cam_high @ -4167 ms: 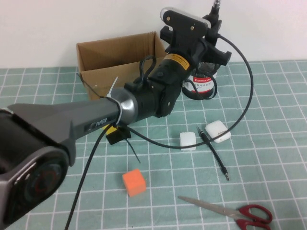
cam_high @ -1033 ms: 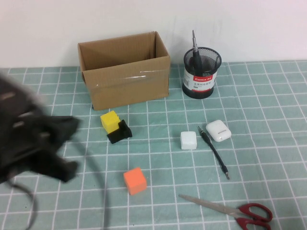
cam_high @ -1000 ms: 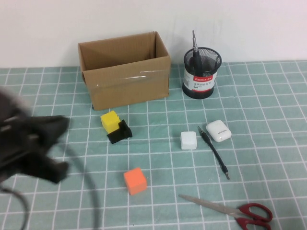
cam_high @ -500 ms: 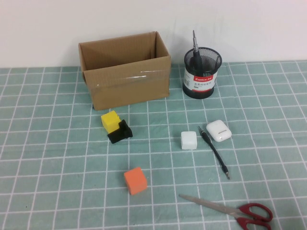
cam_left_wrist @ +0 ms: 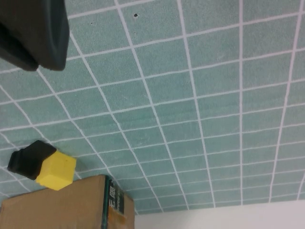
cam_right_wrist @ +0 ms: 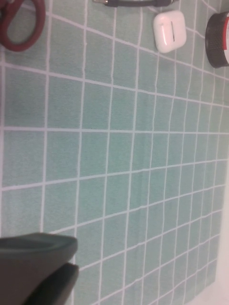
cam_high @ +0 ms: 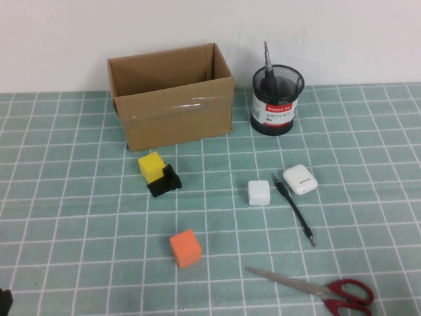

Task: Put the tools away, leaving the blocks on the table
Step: Pick up the scissors from the table

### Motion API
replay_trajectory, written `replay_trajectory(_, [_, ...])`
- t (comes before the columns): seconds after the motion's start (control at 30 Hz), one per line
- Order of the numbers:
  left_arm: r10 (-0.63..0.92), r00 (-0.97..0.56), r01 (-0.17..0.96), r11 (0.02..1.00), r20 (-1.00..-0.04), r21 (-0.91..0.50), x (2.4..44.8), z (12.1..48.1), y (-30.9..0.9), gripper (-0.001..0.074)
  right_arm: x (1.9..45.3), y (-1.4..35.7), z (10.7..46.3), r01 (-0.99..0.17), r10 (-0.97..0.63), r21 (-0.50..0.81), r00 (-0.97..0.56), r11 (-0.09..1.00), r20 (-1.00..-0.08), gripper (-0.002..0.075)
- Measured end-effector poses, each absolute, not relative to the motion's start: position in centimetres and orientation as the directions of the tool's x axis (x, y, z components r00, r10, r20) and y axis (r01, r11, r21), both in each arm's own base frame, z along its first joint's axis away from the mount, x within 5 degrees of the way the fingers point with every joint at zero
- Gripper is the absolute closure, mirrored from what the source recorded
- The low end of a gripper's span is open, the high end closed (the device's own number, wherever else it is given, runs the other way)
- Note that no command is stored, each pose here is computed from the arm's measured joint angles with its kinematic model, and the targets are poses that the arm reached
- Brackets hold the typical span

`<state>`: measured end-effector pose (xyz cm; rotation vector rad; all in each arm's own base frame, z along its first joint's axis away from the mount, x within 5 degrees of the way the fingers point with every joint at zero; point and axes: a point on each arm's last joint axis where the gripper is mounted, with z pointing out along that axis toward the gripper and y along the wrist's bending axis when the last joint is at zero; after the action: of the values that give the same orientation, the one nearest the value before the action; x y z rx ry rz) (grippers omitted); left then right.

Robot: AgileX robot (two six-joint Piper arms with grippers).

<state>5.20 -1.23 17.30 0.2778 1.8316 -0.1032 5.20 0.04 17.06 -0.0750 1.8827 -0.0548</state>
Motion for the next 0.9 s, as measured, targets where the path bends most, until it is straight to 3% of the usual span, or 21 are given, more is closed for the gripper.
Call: replay_trajectory(0.9, [0.144, -0.254, 0.244, 0.966, -0.956, 0.081, 5.19, 17.26, -1.22, 0.0736, 5.2, 0.04, 17.06, -0.024, -0.08, -0.076, -0.307, 0.997, -0.948, 0.0736])
